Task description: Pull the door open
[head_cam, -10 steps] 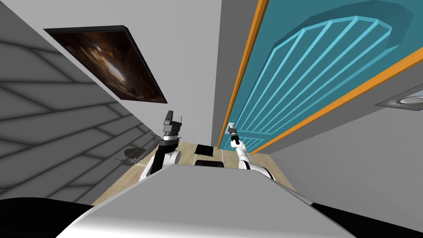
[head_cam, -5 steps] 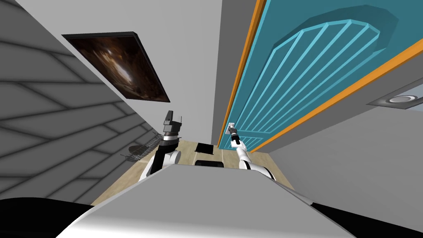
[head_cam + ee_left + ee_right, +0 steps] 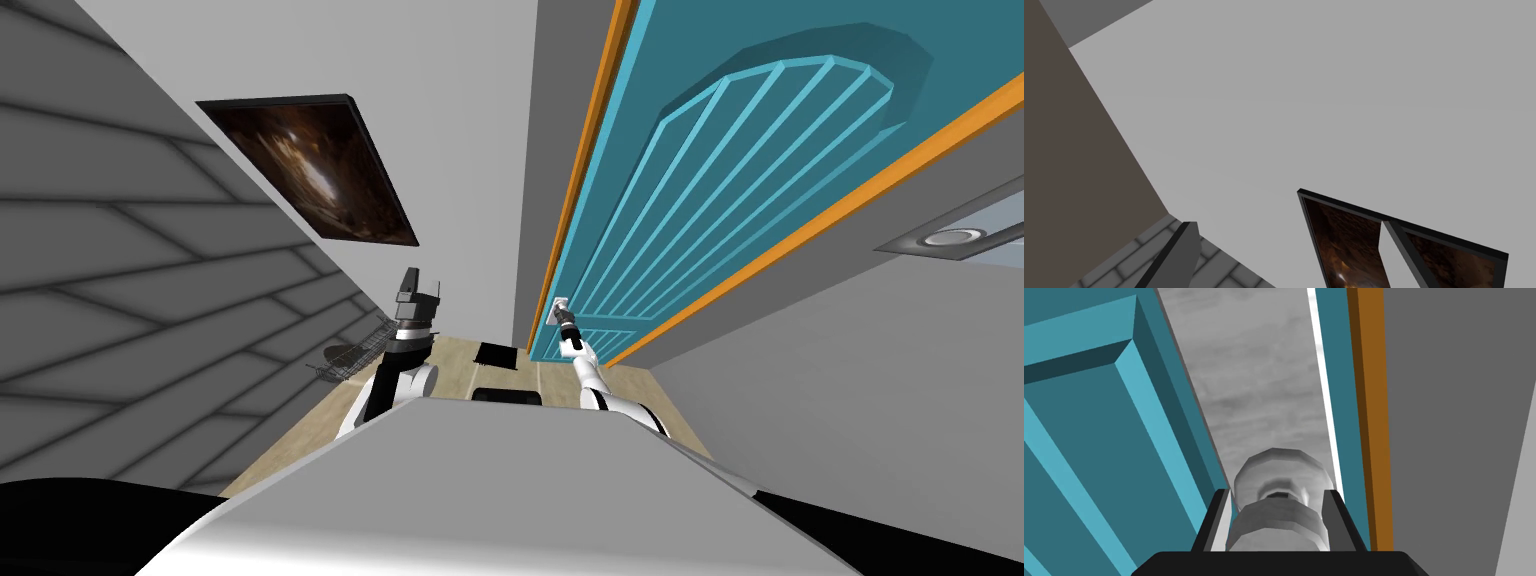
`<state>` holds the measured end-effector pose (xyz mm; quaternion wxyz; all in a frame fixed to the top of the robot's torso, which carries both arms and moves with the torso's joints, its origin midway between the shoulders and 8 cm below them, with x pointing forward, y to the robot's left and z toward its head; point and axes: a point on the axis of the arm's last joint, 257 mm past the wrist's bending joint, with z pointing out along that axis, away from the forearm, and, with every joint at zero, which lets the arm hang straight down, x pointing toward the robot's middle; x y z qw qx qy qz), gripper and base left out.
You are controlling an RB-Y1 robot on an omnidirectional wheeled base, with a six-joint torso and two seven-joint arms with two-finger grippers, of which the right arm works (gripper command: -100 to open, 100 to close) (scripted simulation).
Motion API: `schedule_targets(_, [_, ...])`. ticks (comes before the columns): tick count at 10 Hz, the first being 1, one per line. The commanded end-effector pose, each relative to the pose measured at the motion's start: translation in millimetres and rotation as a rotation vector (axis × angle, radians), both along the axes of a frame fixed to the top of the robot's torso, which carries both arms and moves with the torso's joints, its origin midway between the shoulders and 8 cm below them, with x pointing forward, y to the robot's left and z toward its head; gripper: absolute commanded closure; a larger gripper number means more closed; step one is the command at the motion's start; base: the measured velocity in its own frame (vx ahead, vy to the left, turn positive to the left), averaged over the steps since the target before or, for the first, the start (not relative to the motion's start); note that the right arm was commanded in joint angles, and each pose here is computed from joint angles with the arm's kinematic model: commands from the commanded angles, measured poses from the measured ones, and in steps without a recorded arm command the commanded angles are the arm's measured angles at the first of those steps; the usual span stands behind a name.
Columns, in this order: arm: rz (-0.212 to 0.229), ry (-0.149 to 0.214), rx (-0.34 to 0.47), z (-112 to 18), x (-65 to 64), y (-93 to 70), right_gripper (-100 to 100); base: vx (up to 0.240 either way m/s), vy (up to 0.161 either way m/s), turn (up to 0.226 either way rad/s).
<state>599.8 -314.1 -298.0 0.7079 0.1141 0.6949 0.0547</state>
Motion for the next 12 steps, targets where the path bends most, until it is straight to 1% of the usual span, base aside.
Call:
schedule_targets(1, [0.005, -0.009, 0.063, 1.3, 1.3, 4.1, 100, -0.072, -0.019, 0.047])
schedule_targets(2, [0.004, -0.013, 0.097, 1.7, 1.4, 3.2, 100, -0.081, -0.019, 0.051])
schedule_targets(3, [0.004, -0.014, 0.106, 1.7, 1.4, 3.2, 100, -0.053, -0.012, 0.017])
schedule_targets(5, [0.002, -0.023, 0.177, 2.5, 1.6, 1.3, 100, -0.046, -0.017, 0.036])
schedule_targets(6, [0.002, -0.023, 0.184, 2.5, 1.6, 1.3, 100, -0.044, -0.014, 0.029])
schedule_targets(8, [0.000, -0.033, 0.261, 3.4, 1.8, -1.0, 100, -0.049, -0.014, 0.049])
schedule_targets(9, [0.000, -0.034, 0.272, 3.4, 1.8, -1.0, 100, -0.043, -0.016, 0.013])
schedule_targets(11, [-0.003, -0.044, 0.350, 4.3, 2.0, -3.4, 100, -0.045, -0.016, 0.050])
schedule_targets(12, [-0.003, -0.045, 0.360, 4.3, 2.0, -3.4, 100, -0.044, -0.017, 0.025])
